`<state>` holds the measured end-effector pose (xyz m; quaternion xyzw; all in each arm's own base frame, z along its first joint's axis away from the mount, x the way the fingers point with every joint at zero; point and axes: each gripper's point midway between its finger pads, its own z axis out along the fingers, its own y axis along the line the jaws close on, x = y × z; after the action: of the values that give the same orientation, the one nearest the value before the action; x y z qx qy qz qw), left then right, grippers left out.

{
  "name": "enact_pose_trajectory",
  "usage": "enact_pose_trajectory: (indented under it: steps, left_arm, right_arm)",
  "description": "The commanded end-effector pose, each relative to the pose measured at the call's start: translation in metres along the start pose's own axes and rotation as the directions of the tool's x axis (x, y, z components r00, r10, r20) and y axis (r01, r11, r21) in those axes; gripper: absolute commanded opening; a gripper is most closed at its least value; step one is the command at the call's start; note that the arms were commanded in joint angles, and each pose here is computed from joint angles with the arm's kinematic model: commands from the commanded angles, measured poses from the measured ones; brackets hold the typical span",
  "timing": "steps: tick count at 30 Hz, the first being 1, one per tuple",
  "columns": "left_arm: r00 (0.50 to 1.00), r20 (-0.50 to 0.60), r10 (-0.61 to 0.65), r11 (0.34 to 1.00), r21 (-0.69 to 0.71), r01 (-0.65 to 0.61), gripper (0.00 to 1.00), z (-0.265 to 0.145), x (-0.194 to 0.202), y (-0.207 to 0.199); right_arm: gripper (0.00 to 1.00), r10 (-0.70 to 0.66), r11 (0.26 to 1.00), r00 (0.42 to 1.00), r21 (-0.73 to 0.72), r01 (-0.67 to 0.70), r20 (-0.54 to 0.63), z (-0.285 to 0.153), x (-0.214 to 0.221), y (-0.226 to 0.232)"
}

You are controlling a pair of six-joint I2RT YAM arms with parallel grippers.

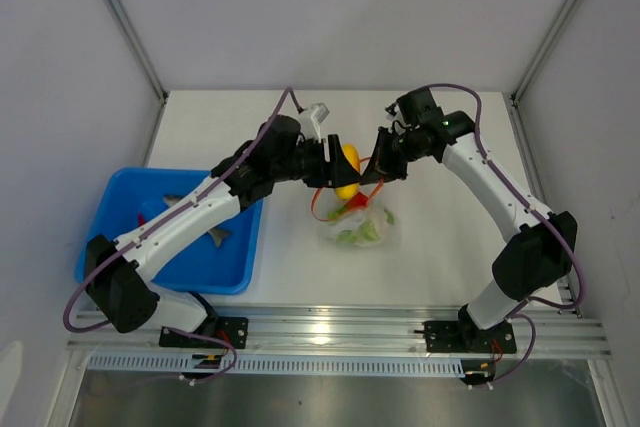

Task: Place the food in the zip-top bag and seal the zipper
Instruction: Place the fake fruit in the zipper food storage bag.

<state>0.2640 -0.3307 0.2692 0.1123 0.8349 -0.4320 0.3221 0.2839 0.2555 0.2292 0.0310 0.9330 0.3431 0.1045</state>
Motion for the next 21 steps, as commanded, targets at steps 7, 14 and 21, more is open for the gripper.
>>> enact_pose_trajectory:
  steps: [7,14,21]
  left_arm:
    - [0.999,-0.036,0.029,1.000,-0.001,-0.029,0.00,0.016,0.027,0.009]
    - [0.994,-0.097,0.044,0.999,-0.008,-0.045,0.01,0.032,0.046,0.011]
    - [0.986,-0.161,0.049,0.999,0.005,-0.049,0.01,0.040,0.064,0.017]
  right_arm:
    - [0.00,0.100,0.988,0.995,-0.121,-0.097,0.015,-0.011,-0.005,0.015]
    - [0.00,0.137,0.980,0.991,-0.145,-0.135,0.002,-0.011,-0.005,0.016]
    - [0.00,0.178,0.975,0.984,-0.138,-0.174,0.021,-0.014,-0.012,0.009]
